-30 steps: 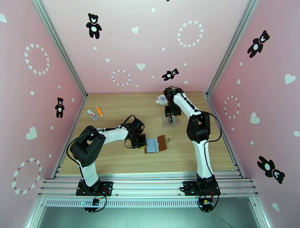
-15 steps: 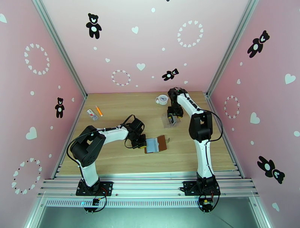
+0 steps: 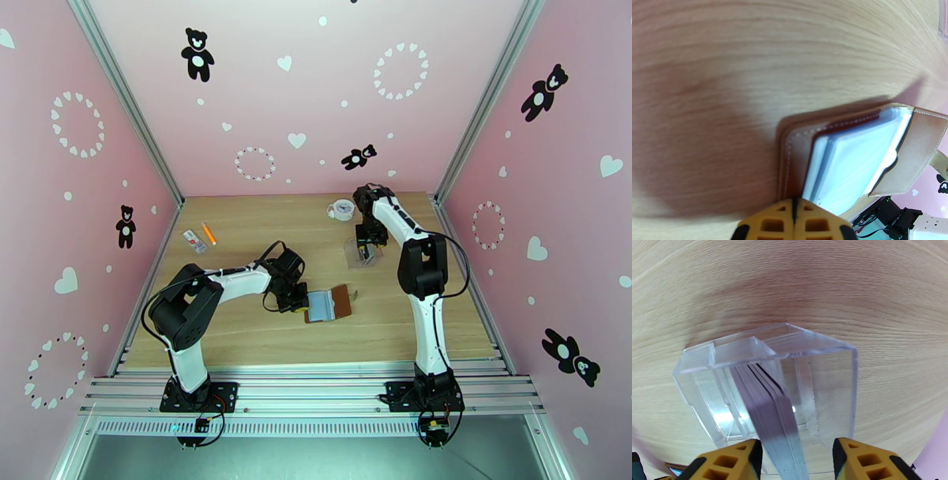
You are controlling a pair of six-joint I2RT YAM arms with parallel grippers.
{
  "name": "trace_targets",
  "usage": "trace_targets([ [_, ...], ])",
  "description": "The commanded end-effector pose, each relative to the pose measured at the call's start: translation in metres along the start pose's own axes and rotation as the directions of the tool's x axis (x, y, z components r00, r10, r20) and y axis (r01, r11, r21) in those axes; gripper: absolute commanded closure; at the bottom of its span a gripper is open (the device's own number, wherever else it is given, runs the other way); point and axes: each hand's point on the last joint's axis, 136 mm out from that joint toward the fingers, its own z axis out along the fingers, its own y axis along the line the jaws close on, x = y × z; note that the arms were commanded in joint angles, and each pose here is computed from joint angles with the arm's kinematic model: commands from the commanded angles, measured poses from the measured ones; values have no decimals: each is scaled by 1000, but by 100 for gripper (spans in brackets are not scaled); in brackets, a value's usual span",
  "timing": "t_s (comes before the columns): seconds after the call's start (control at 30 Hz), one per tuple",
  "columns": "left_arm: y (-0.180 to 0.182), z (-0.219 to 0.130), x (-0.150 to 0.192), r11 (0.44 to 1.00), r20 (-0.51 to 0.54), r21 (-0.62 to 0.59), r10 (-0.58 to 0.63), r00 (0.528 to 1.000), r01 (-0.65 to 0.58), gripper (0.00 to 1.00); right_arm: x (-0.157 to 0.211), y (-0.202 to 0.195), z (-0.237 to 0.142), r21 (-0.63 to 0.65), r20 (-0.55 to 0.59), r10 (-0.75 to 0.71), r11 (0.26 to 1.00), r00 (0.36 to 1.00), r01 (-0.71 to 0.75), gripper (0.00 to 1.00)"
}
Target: Put the credit cards into the card holder
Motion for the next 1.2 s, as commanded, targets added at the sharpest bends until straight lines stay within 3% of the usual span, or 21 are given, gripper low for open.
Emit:
trace_targets([
  [0.0, 40, 26, 18, 988, -60, -152, -26, 998, 17, 100, -2, -15, -34, 35, 71, 1, 999, 997, -4, 55],
  [0.27, 42, 27, 20, 988, -60, -154, -26, 998, 16, 100, 3, -21, -34, 65, 52, -9, 998, 999, 6, 72],
  [0.37, 42, 26, 20, 988, -57, -153, -27, 998, 18, 100, 2, -18, -35, 45, 57, -11, 999, 998, 9, 74],
  [0.5, 42, 26, 20, 988, -56, -152, -30, 998, 21, 100, -7, 9, -47, -122, 121, -16, 992, 993, 31, 58],
  [0.63, 42, 26, 19, 988, -54, -151, -30, 998, 21, 100, -8, 10, -43, -119, 104, -20, 992, 994, 33, 44],
  [0.77, 41, 25, 19, 988, -50, -150, -29, 998, 21, 100, 1, 11, -24, -95, 29, -42, 994, 999, 45, 42],
  [1.17, 42, 25, 19, 988, -56, -154, -29, 998, 20, 100, 7, 8, 8, -43, -51, -35, 999, 998, 33, 41],
])
